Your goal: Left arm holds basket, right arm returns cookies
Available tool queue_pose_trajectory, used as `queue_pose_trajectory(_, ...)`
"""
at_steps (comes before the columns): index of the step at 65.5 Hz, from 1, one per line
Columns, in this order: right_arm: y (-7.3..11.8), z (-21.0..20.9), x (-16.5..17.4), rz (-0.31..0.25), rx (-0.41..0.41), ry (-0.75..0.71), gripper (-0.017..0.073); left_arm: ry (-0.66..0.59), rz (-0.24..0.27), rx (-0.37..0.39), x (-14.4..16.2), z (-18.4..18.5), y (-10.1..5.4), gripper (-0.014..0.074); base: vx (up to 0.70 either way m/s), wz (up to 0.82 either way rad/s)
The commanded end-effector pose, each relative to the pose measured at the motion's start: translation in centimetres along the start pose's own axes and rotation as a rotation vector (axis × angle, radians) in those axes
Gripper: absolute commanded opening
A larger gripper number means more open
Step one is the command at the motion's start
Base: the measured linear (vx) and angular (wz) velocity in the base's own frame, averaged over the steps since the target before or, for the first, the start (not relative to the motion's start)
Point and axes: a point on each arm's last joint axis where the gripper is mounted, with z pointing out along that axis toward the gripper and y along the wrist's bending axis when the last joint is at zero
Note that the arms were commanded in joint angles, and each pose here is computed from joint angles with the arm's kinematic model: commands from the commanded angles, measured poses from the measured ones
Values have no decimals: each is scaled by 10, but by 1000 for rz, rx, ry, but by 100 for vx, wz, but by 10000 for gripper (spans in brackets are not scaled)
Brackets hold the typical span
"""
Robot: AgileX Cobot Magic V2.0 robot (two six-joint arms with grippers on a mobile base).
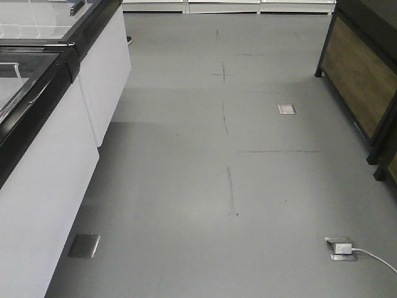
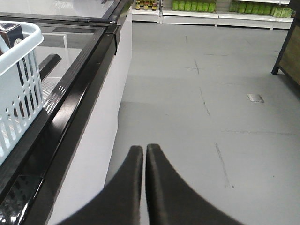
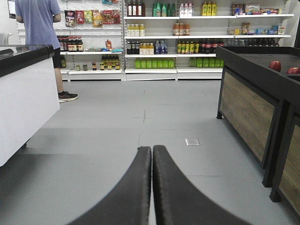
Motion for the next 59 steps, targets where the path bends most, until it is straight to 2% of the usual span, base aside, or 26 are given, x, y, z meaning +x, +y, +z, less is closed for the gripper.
queue_pose_trajectory(1, 1, -1, -7, -11, -5, -87, -8, -75, -21, 12, -15, -1, -2, 27, 0, 0)
queue_pose_trajectory(9, 1, -1, -7, -11, -5, -87, -8, -68, -18, 10, -14, -1, -2, 106, 0, 0)
queue_pose_trajectory(20, 1, -1, -7, -11, -5, -87, -8, -65, -18, 9, -14, -1, -2, 300, 0, 0)
queue_pose_trajectory(31, 1, -1, -7, -11, -5, -87, -8, -62, -18, 9, -13, -1, -2, 433, 0, 0)
queue_pose_trajectory(46, 1, -1, -7, -11, -5, -87, -8, -38, -26, 8, -11, -1, -2, 454, 0, 0)
queue_pose_trajectory(53, 1, -1, -7, -11, -5, -87, -8, 25, -95, -5, -8, 1, -1, 449, 0, 0)
queue_pose_trajectory(59, 1, -1, -7, -11, -5, -87, -8, 126, -137, -60, -9, 11, 2, 449, 0, 0)
